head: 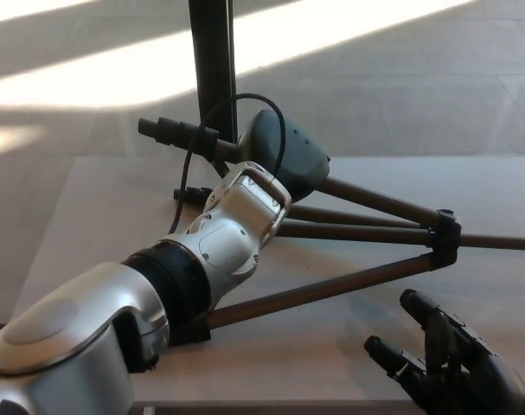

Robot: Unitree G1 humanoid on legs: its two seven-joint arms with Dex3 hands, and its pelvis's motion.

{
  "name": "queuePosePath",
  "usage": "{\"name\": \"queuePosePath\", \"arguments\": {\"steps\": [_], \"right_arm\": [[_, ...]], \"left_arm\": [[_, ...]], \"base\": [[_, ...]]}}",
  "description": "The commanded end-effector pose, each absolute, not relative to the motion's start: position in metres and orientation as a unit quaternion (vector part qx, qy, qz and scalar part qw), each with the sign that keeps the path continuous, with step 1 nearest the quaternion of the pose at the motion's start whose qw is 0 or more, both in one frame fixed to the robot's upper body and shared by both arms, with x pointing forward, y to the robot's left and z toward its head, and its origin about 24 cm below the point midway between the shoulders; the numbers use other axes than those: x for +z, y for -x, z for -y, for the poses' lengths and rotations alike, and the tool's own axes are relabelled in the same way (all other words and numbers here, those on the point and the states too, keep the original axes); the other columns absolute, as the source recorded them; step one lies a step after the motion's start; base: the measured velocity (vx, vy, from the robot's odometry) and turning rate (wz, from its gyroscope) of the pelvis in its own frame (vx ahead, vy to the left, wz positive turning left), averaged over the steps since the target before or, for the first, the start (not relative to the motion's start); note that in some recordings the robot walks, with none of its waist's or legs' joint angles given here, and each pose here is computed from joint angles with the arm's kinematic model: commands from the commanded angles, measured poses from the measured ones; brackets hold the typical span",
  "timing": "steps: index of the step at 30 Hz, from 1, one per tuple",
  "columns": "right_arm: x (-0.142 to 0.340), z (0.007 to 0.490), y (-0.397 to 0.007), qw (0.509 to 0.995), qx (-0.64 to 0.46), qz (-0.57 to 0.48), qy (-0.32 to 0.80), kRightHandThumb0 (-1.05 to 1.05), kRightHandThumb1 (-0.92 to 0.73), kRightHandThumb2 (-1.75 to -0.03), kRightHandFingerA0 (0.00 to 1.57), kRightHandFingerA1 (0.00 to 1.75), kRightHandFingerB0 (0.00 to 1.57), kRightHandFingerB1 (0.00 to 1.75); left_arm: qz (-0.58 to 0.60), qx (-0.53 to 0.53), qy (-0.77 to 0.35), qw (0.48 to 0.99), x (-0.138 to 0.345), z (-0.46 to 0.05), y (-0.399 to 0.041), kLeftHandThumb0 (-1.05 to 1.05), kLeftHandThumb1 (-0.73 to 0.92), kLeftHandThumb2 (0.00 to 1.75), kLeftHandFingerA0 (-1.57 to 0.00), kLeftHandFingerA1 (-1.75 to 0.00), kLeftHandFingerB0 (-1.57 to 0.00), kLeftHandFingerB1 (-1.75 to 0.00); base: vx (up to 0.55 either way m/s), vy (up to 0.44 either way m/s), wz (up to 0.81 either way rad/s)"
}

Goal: Use both hands of the robot to pick up the tripod lying in the middle of the desk and make it stand upright on the desk

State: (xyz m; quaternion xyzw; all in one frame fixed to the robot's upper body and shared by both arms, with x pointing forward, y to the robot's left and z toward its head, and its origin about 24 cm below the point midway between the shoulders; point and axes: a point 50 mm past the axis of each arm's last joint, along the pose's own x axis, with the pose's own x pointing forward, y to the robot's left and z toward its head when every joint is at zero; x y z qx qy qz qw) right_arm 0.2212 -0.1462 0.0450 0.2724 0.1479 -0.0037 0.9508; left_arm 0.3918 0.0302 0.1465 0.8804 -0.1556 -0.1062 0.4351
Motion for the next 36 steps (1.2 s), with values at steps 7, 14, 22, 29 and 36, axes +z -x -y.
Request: {"name": "queuePosePath", "arguments": {"steps": [7, 14, 22, 29, 36], "right_arm": [[0.053, 0.143, -0.232, 0.942, -0.017, -0.145, -0.301, -0.70, -0.69, -0.60, 0.49, 0.58, 0.47, 0.38], [0.045, 0.135, -0.245, 0.906, -0.063, -0.183, -0.376, -0.62, -0.66, -0.60, 0.42, 0.66, 0.48, 0.42], [0.031, 0.112, -0.256, 0.855, -0.118, -0.242, -0.444, -0.54, -0.68, -0.59, 0.21, 0.66, 0.33, 0.44], [0.025, 0.090, -0.253, 0.835, -0.098, -0.268, -0.470, -0.56, -0.49, -0.90, 0.32, 0.77, 0.19, 0.55], [0.026, 0.077, -0.248, 0.814, -0.096, -0.292, -0.492, -0.52, -0.68, -0.59, 0.05, 0.89, 0.23, 0.50]], "left_arm": [[0.129, -0.104, -0.839, 0.518, 0.126, -0.046, -0.390, -0.42, 0.83, 0.70, -0.88, -1.49, -0.79, -1.21], [0.089, -0.093, -0.757, 0.640, 0.142, -0.038, -0.393, -0.30, 0.69, 0.69, -0.86, -1.58, -0.79, -1.02], [0.133, -0.095, -0.703, 0.692, 0.157, -0.023, -0.390, -0.28, 0.71, 0.72, -0.79, -1.58, -0.76, -0.97], [0.157, -0.079, -0.698, 0.694, 0.170, -0.020, -0.391, -0.29, 0.73, 0.73, -0.82, -1.55, -0.77, -1.01], [0.174, -0.069, -0.705, 0.684, 0.175, -0.026, -0.392, -0.31, 0.74, 0.71, -0.86, -1.61, -0.80, -1.19]], "base": [[0.00, 0.000, 0.00], [0.00, 0.000, 0.00], [0.00, 0.000, 0.00], [0.00, 0.000, 0.00], [0.00, 0.000, 0.00]]}}
